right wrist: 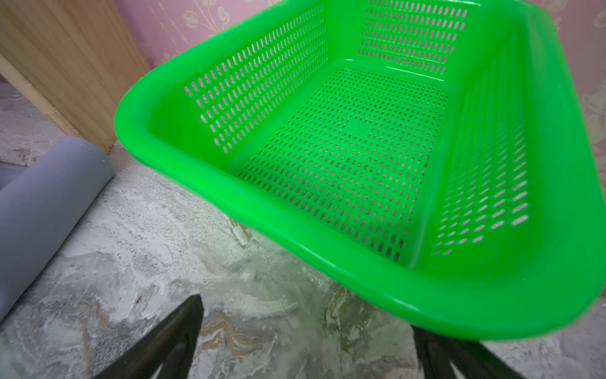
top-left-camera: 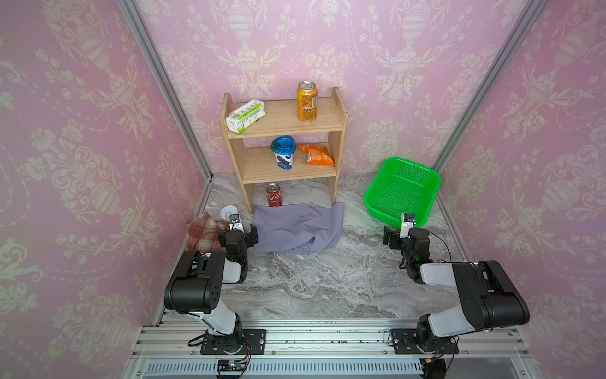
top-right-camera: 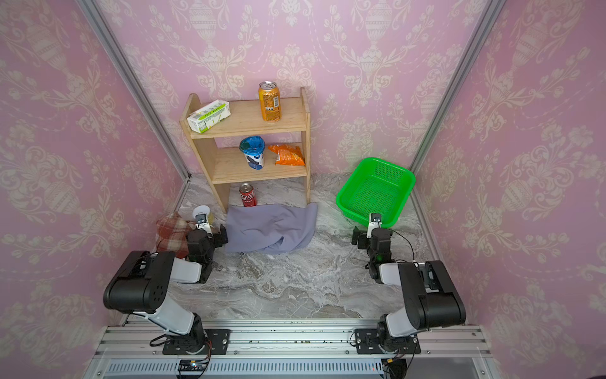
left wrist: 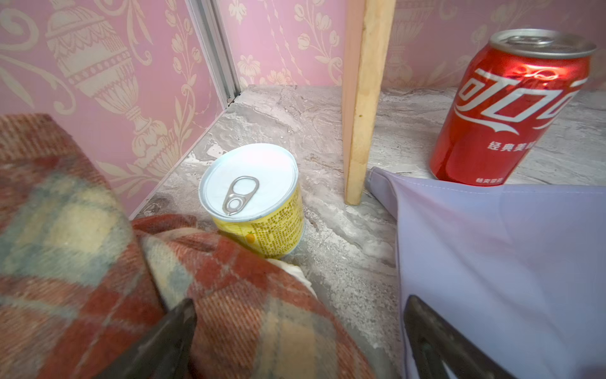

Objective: Roll up the skirts
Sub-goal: Flatten out the skirt at the center of the board.

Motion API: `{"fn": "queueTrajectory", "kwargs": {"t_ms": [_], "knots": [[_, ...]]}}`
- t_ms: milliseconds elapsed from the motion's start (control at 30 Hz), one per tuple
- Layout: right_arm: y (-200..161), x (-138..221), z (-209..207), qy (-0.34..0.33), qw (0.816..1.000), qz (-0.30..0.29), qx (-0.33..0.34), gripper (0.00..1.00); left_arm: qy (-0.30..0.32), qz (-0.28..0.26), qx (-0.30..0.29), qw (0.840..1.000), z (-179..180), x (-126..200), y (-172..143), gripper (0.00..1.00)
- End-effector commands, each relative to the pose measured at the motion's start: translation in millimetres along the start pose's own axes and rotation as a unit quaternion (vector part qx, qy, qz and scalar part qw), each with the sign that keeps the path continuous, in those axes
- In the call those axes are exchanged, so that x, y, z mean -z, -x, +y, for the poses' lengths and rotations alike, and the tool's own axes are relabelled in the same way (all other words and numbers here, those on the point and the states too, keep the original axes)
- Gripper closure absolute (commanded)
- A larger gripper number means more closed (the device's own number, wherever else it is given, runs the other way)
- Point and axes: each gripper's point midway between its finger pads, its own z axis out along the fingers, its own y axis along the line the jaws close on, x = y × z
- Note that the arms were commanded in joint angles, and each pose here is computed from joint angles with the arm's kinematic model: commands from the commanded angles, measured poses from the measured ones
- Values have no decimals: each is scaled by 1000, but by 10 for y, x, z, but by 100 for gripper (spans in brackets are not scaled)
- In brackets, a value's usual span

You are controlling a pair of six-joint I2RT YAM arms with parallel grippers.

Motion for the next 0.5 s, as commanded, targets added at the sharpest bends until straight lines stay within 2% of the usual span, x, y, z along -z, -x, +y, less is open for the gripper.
{"fn": "queueTrajectory", "kwargs": {"t_ms": [0,300,467], "knots": [[150,-34,-51,-14,1000,-23,8,0,-2,-6,7,1000,12,0,6,1],[150,-39,-55,-10,1000,-22,5,0,8,-9,-2,1000,4,6,20,1],[154,-69,52,28,999,-12,13,0,4,-7,10,1000,38,0,10,1]]}}
